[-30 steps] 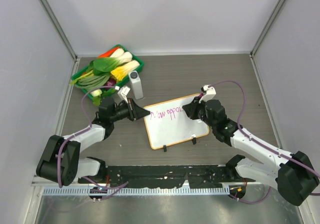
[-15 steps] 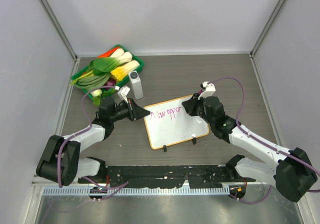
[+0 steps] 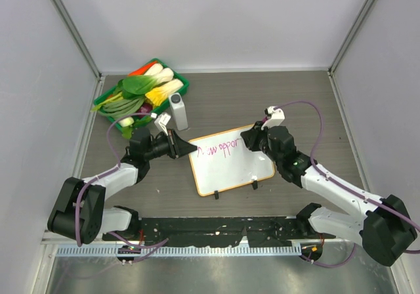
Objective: Write a sentence on the whiteboard
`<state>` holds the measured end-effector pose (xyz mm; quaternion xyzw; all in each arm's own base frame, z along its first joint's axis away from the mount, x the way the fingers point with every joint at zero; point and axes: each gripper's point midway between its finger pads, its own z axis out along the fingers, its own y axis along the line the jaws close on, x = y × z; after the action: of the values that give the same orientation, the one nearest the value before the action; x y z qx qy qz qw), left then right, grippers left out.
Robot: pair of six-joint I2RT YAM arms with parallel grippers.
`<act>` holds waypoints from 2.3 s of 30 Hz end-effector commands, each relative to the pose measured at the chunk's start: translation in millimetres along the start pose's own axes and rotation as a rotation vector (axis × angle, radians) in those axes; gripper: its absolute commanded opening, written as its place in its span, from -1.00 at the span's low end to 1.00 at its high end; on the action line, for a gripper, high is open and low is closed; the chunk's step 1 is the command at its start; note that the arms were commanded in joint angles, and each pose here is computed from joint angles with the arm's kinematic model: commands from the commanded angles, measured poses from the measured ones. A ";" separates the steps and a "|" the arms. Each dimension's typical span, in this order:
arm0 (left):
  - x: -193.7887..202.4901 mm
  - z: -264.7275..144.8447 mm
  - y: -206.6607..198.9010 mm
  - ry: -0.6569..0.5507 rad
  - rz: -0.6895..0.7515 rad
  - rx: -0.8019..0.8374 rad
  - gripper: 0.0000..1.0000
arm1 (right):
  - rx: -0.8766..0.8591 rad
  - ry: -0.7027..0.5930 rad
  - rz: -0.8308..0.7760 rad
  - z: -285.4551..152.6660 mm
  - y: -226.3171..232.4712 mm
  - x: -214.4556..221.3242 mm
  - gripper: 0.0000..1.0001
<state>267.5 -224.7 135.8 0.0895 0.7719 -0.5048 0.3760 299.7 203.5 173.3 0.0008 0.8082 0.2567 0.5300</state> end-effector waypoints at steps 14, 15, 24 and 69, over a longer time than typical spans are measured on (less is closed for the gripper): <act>4.4 1.0 11.1 0.010 0.054 -0.050 -1.00 | -0.034 -0.059 -0.005 -11.5 7.8 -19.6 -0.97; 4.8 0.9 11.7 0.011 0.054 -0.052 -1.00 | -0.033 -0.054 -0.006 -10.6 7.1 -17.5 -0.97; 4.6 2.2 10.3 0.014 0.053 -0.043 -1.00 | -0.012 -0.015 -0.012 -0.7 0.2 -1.6 -0.97; 5.2 0.9 11.5 0.015 0.058 -0.053 -1.00 | 0.023 -0.085 -0.009 -1.6 2.0 -29.5 -0.97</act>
<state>267.2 -225.1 135.8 0.0908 0.7718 -0.5049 0.3759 301.0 193.7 176.7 0.0063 0.8099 0.2331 0.5382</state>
